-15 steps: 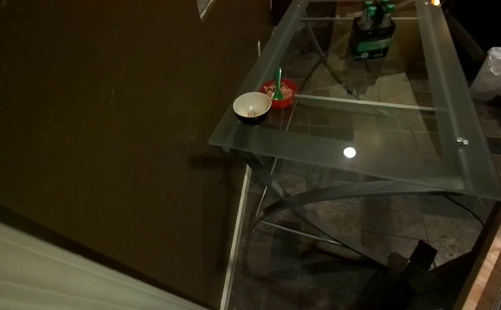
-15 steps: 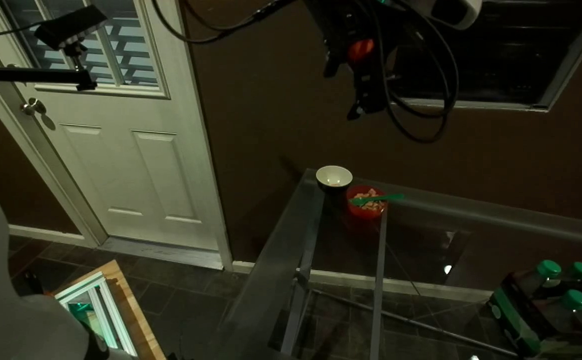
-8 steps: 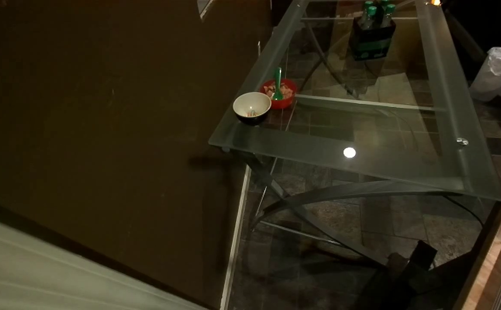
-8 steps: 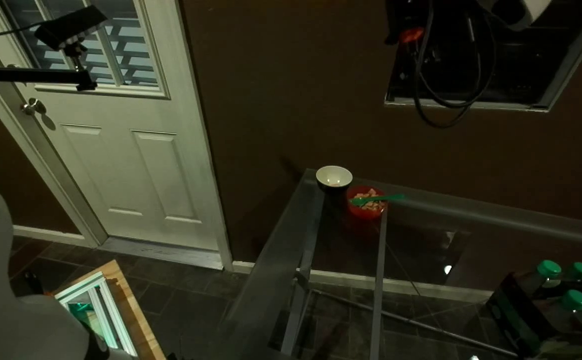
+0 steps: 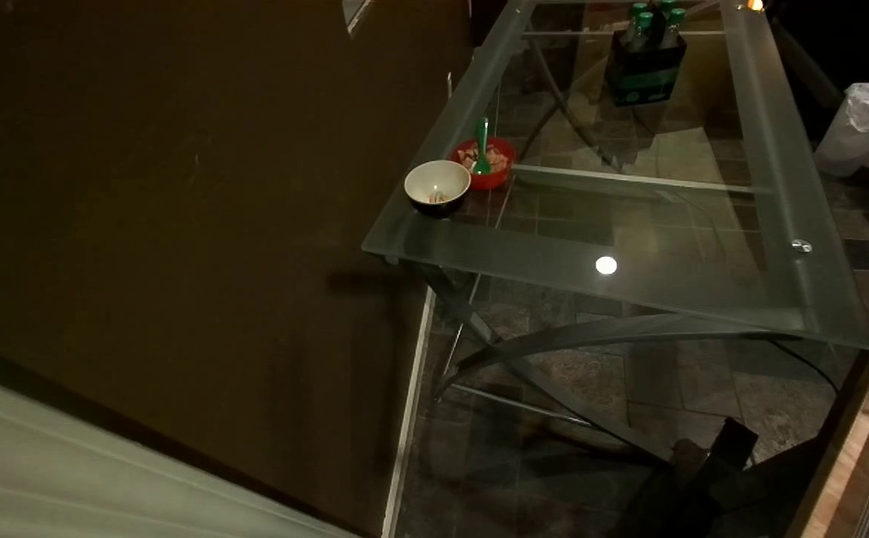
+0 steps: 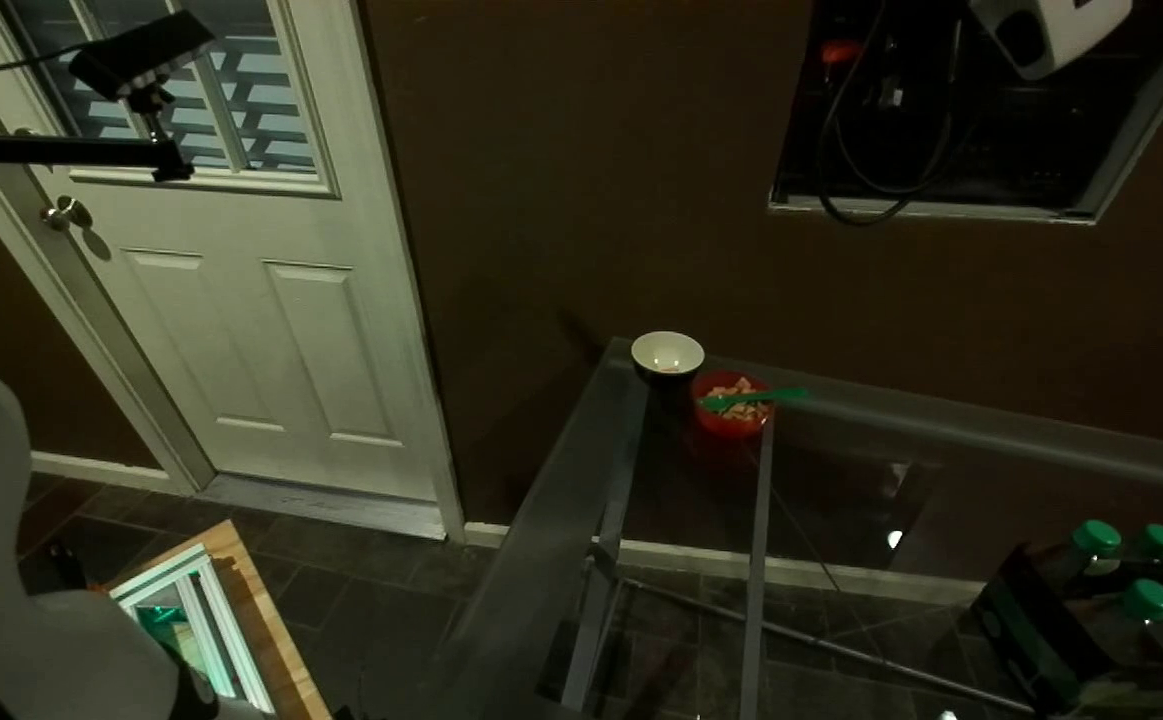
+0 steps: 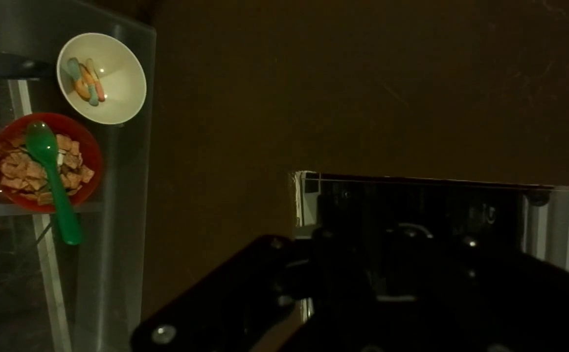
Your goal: Press a button on the black machine in the wall
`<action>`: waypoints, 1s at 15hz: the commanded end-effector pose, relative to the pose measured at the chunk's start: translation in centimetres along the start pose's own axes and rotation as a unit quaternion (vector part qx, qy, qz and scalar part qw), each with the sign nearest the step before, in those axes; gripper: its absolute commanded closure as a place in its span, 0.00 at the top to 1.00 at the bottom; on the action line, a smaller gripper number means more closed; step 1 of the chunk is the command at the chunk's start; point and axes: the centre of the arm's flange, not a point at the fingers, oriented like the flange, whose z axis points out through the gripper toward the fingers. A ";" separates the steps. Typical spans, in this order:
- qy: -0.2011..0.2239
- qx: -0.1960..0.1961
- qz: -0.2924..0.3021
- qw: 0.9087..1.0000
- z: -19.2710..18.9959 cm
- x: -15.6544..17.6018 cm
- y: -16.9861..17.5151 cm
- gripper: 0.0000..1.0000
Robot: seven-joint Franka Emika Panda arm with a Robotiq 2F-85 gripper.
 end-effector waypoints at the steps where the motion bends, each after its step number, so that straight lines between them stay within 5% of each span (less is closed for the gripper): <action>1: 0.001 0.001 0.000 1.000 -0.2 0.0 0.0 0.18; 3: 0.002 0.001 0.000 1.000 -0.3 0.0 0.0 0.18; 4: 0.002 0.001 0.000 1.000 -0.3 0.0 0.0 0.05; 6: 0.005 0.034 -0.004 0.999 1.5 2.1 -0.4 0.00; 15: -0.002 0.190 0.005 0.982 10.2 3.8 -8.5 0.00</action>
